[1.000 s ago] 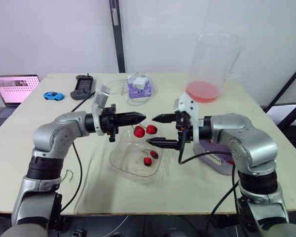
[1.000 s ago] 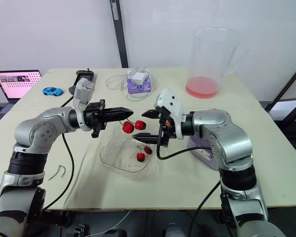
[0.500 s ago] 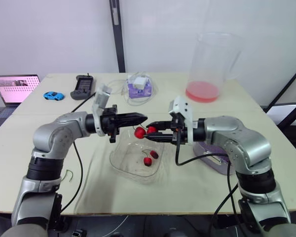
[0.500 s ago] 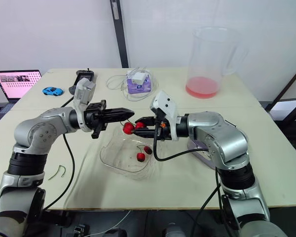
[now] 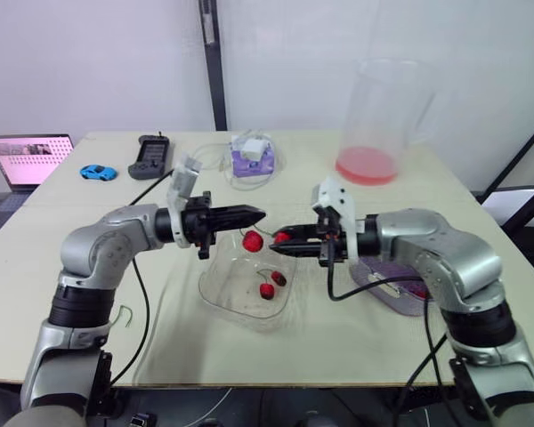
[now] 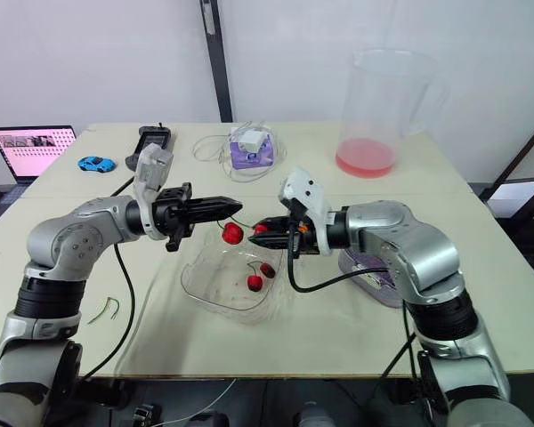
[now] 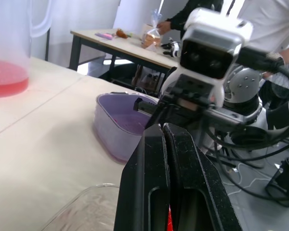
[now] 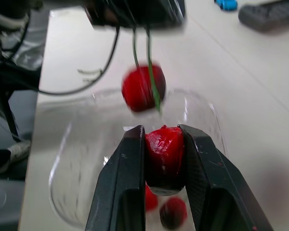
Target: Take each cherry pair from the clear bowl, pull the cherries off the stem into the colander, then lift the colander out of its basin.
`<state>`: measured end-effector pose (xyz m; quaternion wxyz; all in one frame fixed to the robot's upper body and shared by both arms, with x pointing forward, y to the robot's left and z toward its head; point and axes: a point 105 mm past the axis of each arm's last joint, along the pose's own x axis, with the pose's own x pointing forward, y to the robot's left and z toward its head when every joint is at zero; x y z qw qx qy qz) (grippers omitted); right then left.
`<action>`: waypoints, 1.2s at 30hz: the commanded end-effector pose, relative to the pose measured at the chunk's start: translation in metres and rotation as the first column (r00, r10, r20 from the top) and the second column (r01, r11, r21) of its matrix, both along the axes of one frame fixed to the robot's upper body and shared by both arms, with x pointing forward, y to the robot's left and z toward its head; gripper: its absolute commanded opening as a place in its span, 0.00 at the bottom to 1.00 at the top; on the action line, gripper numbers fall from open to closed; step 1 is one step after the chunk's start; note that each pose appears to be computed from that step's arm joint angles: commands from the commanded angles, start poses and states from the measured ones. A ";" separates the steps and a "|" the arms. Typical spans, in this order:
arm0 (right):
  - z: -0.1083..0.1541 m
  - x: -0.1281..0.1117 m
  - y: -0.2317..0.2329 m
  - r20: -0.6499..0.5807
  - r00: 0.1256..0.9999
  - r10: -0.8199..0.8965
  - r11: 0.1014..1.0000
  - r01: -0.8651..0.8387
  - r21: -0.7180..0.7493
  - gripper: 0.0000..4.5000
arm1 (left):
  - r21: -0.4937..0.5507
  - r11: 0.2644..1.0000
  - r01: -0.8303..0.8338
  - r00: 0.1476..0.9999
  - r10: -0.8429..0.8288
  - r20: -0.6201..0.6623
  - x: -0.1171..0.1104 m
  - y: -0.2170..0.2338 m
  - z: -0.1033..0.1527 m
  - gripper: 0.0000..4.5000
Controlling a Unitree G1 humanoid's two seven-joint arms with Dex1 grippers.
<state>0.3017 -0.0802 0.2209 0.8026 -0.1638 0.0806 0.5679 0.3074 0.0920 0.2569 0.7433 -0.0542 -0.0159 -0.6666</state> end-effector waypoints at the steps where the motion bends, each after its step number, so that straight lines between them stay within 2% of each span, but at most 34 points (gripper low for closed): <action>1: 0.003 0.001 -0.020 0.021 0.999 -0.031 0.999 0.031 -0.014 0.23 | -0.017 1.000 0.001 0.999 0.000 0.050 -0.006 0.005 0.010 0.00; 8: 0.015 0.004 -0.058 0.033 0.993 -0.109 0.994 0.110 -0.028 0.23 | -0.021 1.000 -0.007 0.999 0.008 0.051 -0.004 0.005 0.010 0.00; 13: 0.033 0.021 -0.111 0.149 0.953 -0.264 0.950 0.284 -0.130 0.23 | -0.032 0.999 -0.010 0.998 0.012 0.059 -0.003 0.004 0.011 0.00; 16: 0.026 0.024 -0.142 0.188 0.930 -0.315 0.893 0.358 -0.274 0.23 | -0.036 0.999 -0.019 0.998 0.021 0.062 0.000 0.005 0.008 0.00; 18: 0.014 0.022 -0.162 0.172 0.924 -0.341 0.852 0.381 -0.358 0.23 | -0.043 0.999 -0.024 0.997 0.027 0.066 0.001 0.005 0.008 0.00; 22: -0.003 0.019 -0.179 0.117 0.916 -0.383 0.820 0.396 -0.412 0.23 | -0.049 0.998 -0.032 0.997 0.035 0.072 0.002 0.005 0.008 0.00; 25: -0.007 0.016 -0.181 0.055 0.911 -0.409 0.831 0.397 -0.391 0.42 | -0.052 0.998 -0.037 0.996 0.041 0.074 0.003 0.005 0.008 0.00; 29: 0.006 0.014 -0.181 0.060 0.908 -0.414 0.831 0.404 -0.383 0.84 | -0.072 0.997 -0.035 0.997 0.040 0.063 0.002 0.005 0.012 0.00; 31: 0.014 0.013 -0.178 0.064 0.913 -0.404 0.842 0.398 -0.365 0.99 | -0.084 0.996 -0.029 0.997 0.035 0.062 0.001 0.005 0.015 0.00; 34: 0.043 0.008 -0.128 0.026 0.964 -0.264 0.948 0.264 -0.178 0.99 | -0.094 0.995 -0.018 0.998 0.024 0.063 -0.001 0.004 0.018 0.00; 36: 0.048 0.002 -0.094 -0.006 0.988 -0.154 0.984 0.153 -0.097 0.99 | -0.097 0.995 -0.014 0.998 0.021 0.063 -0.001 0.002 0.018 0.00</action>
